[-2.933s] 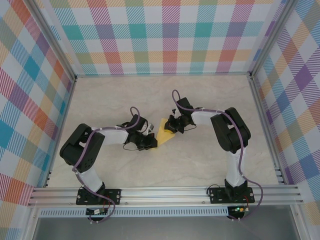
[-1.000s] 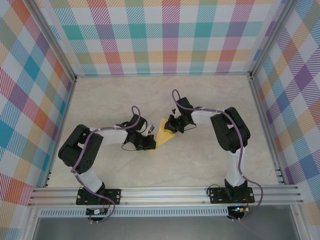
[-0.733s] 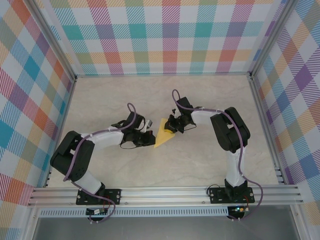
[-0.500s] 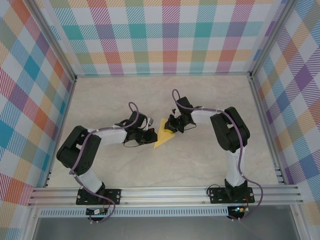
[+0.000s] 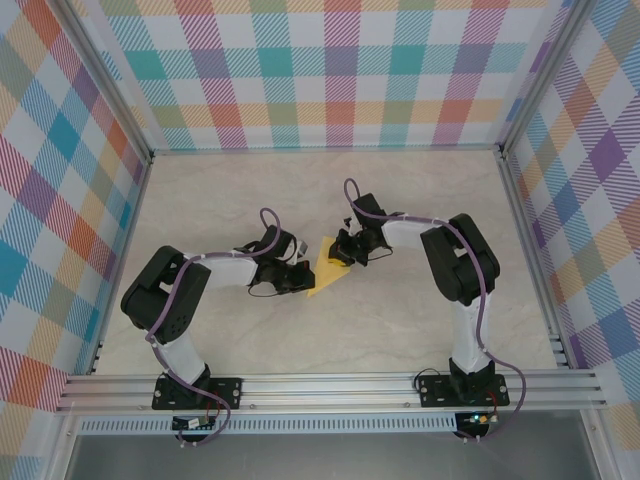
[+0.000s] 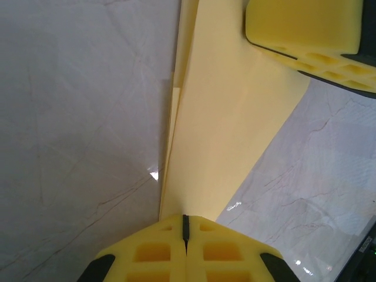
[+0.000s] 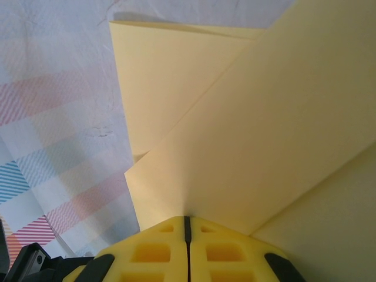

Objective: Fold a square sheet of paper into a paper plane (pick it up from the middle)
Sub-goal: Fourth fold the wing at the center of the table.

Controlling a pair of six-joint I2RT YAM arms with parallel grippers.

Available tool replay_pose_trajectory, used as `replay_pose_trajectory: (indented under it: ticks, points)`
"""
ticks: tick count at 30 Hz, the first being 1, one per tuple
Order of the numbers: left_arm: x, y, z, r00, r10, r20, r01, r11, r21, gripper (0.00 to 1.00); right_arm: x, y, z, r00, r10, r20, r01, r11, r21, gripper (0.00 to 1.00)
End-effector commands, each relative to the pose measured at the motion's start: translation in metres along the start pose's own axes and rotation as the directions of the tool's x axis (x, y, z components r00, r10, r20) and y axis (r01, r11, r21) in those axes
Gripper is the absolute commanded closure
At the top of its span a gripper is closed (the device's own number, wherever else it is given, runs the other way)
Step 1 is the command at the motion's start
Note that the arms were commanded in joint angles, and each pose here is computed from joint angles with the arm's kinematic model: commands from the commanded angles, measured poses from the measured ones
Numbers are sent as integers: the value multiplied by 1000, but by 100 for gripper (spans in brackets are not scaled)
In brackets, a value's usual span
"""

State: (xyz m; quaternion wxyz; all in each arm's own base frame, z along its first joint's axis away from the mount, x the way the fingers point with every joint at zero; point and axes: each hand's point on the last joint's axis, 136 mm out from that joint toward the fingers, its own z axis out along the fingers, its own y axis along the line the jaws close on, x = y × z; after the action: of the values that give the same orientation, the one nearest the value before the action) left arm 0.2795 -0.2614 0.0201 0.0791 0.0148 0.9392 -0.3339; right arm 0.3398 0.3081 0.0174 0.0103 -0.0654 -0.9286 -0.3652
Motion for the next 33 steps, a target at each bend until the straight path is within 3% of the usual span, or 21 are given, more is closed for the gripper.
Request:
replay_pose_trajectory:
  ticks: [1, 5, 17, 33]
  points:
    - [15, 23, 3, 999, -24, -46, 21, 997, -72, 100, 8, -9, 1, 999, -24, 34, 22, 999, 45, 95]
    - [13, 24, 4, 999, -24, -39, 21, 997, -81, 100, 25, 11, -1, 997, -72, 38, 70, 996, 46, 95]
    - [11, 24, 5, 999, -29, -31, 26, 997, -78, 100, 45, 12, 15, 998, -56, -16, 57, 997, 58, 98]
    - [9, 25, 5, 999, -38, -20, 37, 996, -84, 100, 61, 24, 8, 989, -143, -26, 142, 989, -29, 98]
